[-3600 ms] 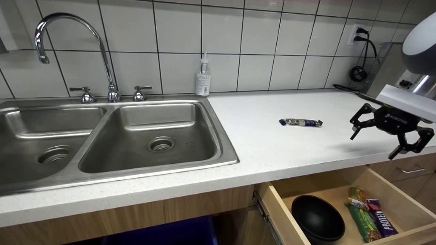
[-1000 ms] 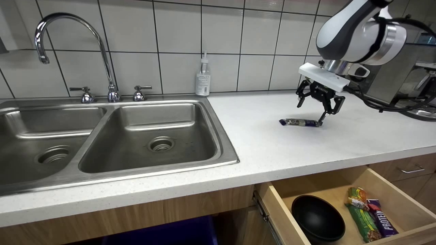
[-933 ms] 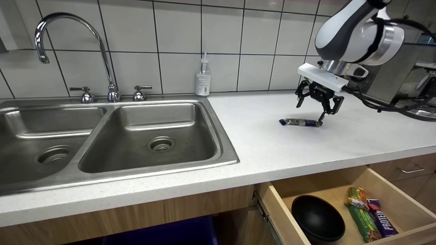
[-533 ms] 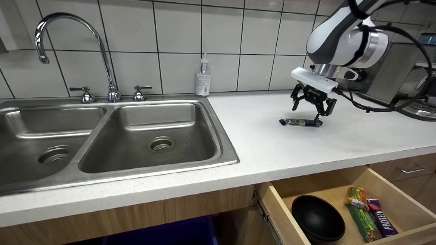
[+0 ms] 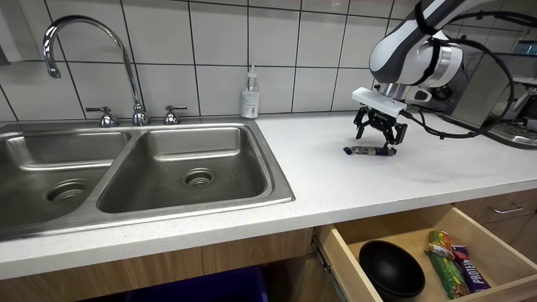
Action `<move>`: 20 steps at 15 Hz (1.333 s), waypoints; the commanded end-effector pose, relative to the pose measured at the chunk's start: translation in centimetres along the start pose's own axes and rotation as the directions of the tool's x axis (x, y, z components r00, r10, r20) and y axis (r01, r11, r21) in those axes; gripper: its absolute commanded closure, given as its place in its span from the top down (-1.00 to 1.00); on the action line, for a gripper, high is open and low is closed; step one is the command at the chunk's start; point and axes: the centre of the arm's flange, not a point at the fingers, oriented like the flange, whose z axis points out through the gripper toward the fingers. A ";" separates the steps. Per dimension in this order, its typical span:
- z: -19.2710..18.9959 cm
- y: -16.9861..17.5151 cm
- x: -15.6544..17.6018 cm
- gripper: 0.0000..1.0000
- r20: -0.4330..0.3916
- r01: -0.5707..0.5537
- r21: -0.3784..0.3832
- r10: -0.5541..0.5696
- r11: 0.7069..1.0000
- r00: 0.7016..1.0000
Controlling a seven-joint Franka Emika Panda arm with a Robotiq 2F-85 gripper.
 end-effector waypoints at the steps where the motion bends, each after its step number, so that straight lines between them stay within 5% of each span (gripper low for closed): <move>1: 0.5 -1.4 0.3 1.00 -0.005 -0.016 -0.037 0.016 0.999 1.000; 20: -1.6 0.4 -1.0 1.00 -0.010 -0.004 0.004 0.004 1.000 1.000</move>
